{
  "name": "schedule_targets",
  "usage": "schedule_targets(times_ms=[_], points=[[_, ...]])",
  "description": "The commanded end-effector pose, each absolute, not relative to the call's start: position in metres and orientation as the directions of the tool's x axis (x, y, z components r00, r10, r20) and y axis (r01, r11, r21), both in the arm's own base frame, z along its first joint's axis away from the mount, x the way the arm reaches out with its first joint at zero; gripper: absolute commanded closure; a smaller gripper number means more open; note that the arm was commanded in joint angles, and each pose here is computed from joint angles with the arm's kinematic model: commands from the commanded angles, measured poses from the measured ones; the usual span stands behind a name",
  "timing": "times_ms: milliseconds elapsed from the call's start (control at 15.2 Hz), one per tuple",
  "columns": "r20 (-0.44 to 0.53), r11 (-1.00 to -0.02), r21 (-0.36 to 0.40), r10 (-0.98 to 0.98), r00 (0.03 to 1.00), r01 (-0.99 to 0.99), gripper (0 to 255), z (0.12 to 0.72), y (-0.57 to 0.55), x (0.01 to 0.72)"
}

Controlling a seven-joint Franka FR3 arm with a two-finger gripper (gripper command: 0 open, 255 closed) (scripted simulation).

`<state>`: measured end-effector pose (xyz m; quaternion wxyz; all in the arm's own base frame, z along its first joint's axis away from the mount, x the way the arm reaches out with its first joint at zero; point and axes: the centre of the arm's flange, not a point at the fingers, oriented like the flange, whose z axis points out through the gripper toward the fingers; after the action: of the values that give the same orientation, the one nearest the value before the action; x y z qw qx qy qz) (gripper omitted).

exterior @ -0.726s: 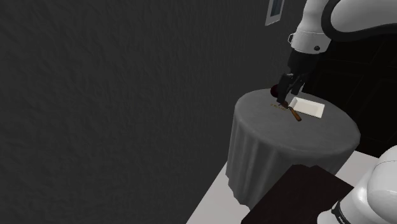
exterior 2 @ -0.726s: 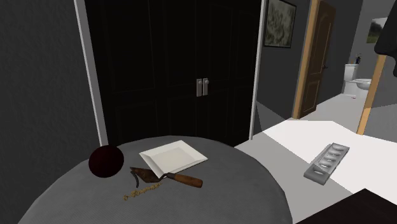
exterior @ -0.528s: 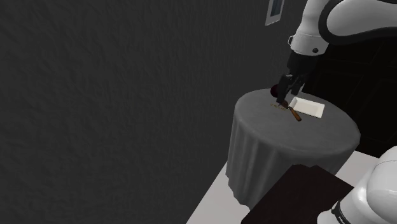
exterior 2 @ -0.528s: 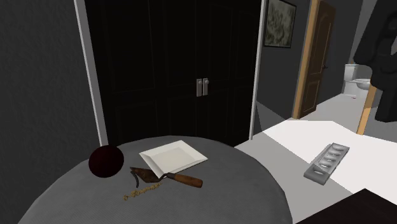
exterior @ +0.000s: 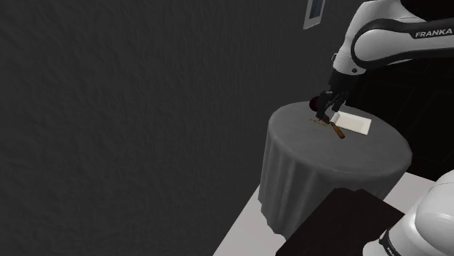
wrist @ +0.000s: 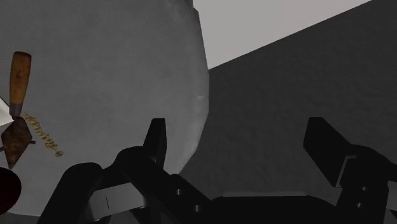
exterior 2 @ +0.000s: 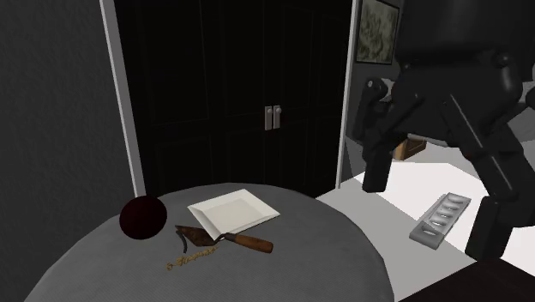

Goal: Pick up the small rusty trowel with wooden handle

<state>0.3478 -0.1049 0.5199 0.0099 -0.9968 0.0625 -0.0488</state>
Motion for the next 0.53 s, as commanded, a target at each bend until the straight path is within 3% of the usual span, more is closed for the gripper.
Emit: schedule_targets(times_ms=[0, 462], points=[[0.108, -0.989, -0.028, -0.147, 0.983, -0.145, 0, 0.507, -0.126, 0.354], [0.142, -0.975, -0.038, -0.221, 0.965, -0.218, 0, 0.46, -0.202, 0.372]])
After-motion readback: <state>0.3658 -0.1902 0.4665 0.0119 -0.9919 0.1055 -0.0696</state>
